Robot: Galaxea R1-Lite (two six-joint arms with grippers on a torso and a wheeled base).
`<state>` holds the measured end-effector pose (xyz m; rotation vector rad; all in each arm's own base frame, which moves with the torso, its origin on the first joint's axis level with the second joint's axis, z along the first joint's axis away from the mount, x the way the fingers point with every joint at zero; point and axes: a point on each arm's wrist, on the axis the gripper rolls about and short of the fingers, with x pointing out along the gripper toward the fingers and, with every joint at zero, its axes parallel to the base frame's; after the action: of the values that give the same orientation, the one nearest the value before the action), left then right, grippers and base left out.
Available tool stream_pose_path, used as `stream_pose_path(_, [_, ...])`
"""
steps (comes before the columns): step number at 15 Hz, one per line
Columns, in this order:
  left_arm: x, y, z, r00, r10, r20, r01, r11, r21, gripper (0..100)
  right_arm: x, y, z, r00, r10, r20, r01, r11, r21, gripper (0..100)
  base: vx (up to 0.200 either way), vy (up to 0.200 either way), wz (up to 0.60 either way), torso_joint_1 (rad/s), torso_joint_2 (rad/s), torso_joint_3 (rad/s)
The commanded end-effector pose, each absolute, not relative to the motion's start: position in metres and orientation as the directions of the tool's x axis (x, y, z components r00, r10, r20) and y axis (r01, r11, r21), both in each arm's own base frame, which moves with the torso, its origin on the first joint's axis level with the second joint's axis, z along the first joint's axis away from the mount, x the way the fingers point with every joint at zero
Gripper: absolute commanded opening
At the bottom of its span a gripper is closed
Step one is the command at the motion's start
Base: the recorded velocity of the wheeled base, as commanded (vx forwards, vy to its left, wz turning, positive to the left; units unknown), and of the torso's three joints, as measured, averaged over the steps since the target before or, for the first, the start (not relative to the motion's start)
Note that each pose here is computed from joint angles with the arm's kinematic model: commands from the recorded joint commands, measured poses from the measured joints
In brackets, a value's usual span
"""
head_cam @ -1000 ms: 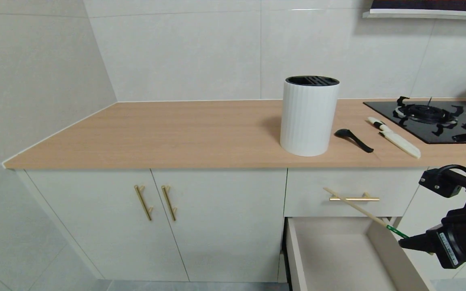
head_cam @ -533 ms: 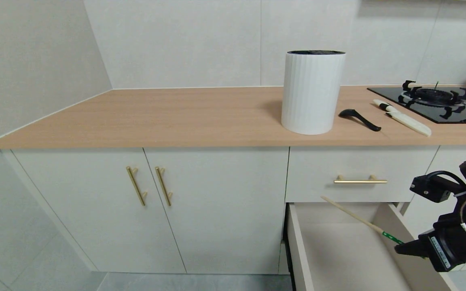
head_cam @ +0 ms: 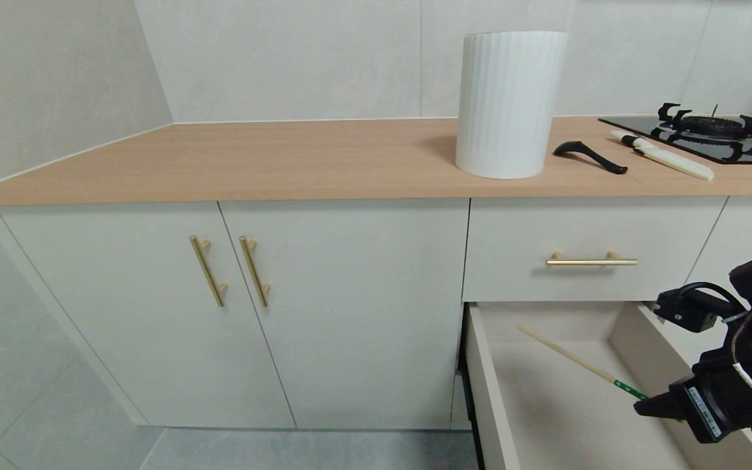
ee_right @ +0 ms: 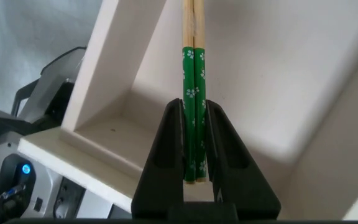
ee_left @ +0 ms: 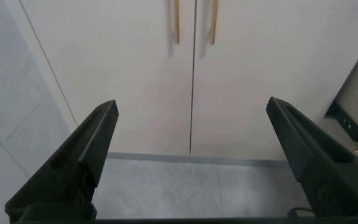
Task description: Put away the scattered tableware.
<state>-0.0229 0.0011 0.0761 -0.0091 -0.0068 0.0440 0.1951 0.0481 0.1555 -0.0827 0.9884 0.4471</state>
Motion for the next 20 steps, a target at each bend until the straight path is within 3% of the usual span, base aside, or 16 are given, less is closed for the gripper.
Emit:
stream_pose_path(1, [-0.023,0.001,0.076,0.999,0.044,0.006,-0.044,0.999,-0.009,100,0.196,0.048,0.154,0.46,0.326,-0.826,-0.401,0.906,0.135,0,0.0,0.0,0.0,-0.012,0.08,0.046])
stream_pose_path(7, [-0.023,0.001,0.076,0.999,0.044,0.006,-0.044,0.999,-0.009,100,0.212,0.052,0.137,0.419,0.315,-0.852,-0.394,0.908,0.142,0,0.0,0.0,0.0,0.0,0.0,0.0])
stream_pose_path(11, [-0.023,0.001,0.076,0.999,0.044,0.006,-0.044,0.999,-0.009,100,0.241,0.068,0.093,0.314,0.278,-0.908,-0.361,0.919,0.157,0,0.0,0.0,0.0,0.0,0.0,0.0])
stream_pose_path(12, [-0.023,0.001,0.076,0.999,0.044,0.006,-0.044,0.999,-0.008,100,0.254,0.077,0.075,0.308,0.245,-0.919,-0.284,0.946,0.157,0,0.0,0.0,0.0,0.0,0.0,0.0])
stream_pose_path(20, [-0.023,0.001,0.076,0.999,0.044,0.006,-0.044,0.999,-0.009,100,0.29,0.103,0.004,0.384,0.168,-0.908,-0.109,0.985,0.136,0,0.0,0.0,0.0,0.0,0.0,0.0])
